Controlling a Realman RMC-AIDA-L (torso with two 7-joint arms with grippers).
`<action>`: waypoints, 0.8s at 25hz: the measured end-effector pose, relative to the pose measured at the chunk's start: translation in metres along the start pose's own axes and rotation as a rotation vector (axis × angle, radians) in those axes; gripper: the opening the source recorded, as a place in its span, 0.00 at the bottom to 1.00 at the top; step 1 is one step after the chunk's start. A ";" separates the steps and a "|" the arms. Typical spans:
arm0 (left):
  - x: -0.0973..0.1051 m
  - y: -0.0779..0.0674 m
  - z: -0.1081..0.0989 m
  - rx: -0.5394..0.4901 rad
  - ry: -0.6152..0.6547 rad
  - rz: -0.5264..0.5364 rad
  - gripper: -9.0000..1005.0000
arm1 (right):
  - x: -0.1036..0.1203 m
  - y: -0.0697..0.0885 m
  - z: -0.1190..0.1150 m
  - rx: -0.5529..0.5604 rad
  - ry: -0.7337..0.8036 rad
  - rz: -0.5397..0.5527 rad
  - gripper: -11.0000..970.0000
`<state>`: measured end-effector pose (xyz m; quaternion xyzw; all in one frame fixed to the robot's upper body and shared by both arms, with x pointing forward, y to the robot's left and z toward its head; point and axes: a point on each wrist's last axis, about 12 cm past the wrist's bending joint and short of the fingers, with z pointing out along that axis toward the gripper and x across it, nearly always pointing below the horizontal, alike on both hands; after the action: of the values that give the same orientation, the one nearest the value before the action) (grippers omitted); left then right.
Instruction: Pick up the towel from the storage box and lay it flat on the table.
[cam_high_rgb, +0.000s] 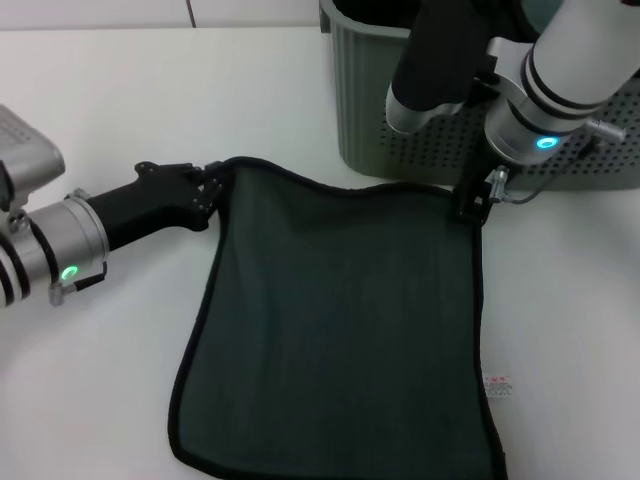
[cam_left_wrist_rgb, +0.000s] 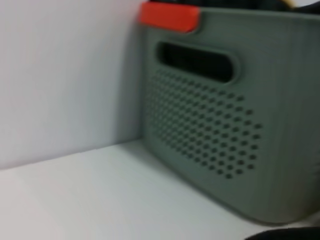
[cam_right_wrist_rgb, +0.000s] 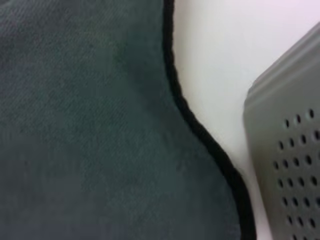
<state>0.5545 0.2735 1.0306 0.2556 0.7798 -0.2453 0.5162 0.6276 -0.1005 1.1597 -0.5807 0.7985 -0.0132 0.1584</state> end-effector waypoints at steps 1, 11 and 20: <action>0.000 0.001 0.001 -0.008 0.004 -0.010 0.04 | 0.000 0.001 -0.001 0.003 -0.010 0.002 0.15; 0.008 0.000 -0.015 -0.035 -0.021 -0.048 0.36 | 0.006 0.019 -0.035 0.086 -0.165 -0.042 0.49; 0.012 -0.021 -0.069 0.129 -0.184 -0.026 0.74 | 0.031 0.057 -0.073 0.059 -0.555 -0.155 0.83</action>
<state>0.4895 0.3039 1.0458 0.2545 0.7149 -0.3240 0.5650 0.5464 -0.1228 1.2096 -0.6166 0.6769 0.1110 0.3864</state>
